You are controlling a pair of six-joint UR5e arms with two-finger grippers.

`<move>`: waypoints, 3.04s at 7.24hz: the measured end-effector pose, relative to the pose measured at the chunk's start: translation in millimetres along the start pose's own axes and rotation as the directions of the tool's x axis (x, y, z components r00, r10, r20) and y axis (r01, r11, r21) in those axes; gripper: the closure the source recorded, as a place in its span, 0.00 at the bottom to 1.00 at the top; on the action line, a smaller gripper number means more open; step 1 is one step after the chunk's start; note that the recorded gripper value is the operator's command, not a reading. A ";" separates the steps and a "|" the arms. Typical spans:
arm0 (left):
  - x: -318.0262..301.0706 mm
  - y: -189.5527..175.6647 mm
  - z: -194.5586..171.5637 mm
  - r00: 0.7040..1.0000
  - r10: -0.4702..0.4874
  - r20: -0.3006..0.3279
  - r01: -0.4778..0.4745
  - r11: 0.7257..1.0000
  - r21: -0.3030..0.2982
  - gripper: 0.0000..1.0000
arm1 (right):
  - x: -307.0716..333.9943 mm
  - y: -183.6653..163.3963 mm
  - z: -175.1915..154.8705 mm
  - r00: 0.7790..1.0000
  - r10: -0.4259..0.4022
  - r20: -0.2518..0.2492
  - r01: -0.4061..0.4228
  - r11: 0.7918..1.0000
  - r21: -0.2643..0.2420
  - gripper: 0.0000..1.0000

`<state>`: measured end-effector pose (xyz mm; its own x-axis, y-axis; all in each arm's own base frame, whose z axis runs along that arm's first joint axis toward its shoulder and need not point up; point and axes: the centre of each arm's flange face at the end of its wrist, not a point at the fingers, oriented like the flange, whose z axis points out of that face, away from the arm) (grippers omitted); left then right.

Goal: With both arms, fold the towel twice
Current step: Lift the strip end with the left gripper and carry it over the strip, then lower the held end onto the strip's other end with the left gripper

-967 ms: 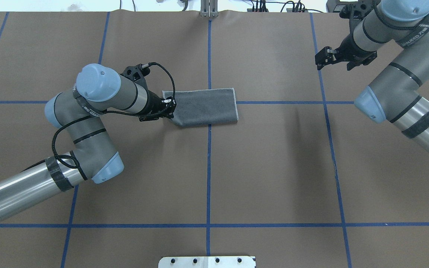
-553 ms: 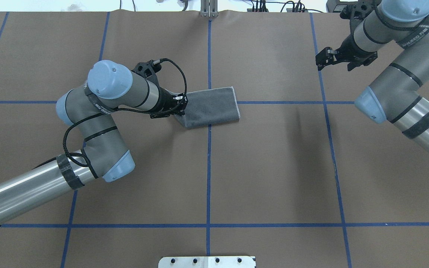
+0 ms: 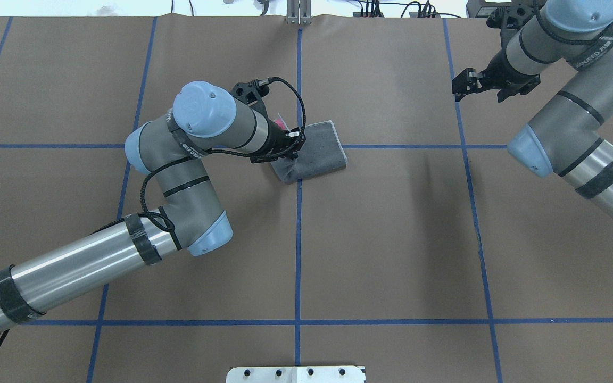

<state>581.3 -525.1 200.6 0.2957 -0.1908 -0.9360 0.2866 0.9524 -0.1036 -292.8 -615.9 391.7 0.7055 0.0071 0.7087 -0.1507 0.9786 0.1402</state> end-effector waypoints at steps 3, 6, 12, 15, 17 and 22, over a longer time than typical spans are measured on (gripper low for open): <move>43.1 4.6 14.9 1.000 0.005 -0.007 -0.005 1.000 0.011 1.00 | 0.4 0.2 0.3 1.000 0.002 -0.001 -0.002 1.000 0.000 0.00; 60.7 8.3 22.3 1.000 0.009 -0.005 -0.009 1.000 0.013 1.00 | 0.1 0.2 -0.2 1.000 0.005 0.000 -0.005 1.000 0.000 0.00; 79.6 -4.5 26.3 1.000 0.002 0.023 -0.004 0.997 0.080 1.00 | 0.1 0.1 -0.3 1.000 0.006 -0.001 -0.006 1.000 0.001 0.00; 98.2 -7.0 34.9 0.999 0.000 0.039 -0.003 0.997 0.081 1.00 | 0.2 0.1 -0.3 1.000 0.006 -0.001 -0.006 1.000 0.002 0.00; 106.6 -10.6 43.2 0.998 0.010 0.057 -0.015 0.995 0.101 1.00 | 0.1 0.1 -0.4 1.000 0.006 -0.001 -0.006 1.000 0.002 0.00; 116.3 -1.7 52.5 0.998 0.022 0.067 -0.029 0.995 0.096 0.94 | -0.2 0.1 -0.9 1.000 0.009 -0.001 -0.009 1.000 0.004 0.00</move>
<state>663.1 -561.5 109.6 0.3624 -0.1849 -0.9135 0.3645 0.9302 -0.0437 -292.3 -615.7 390.9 0.7047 0.0155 0.7093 -0.1591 0.9778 0.1366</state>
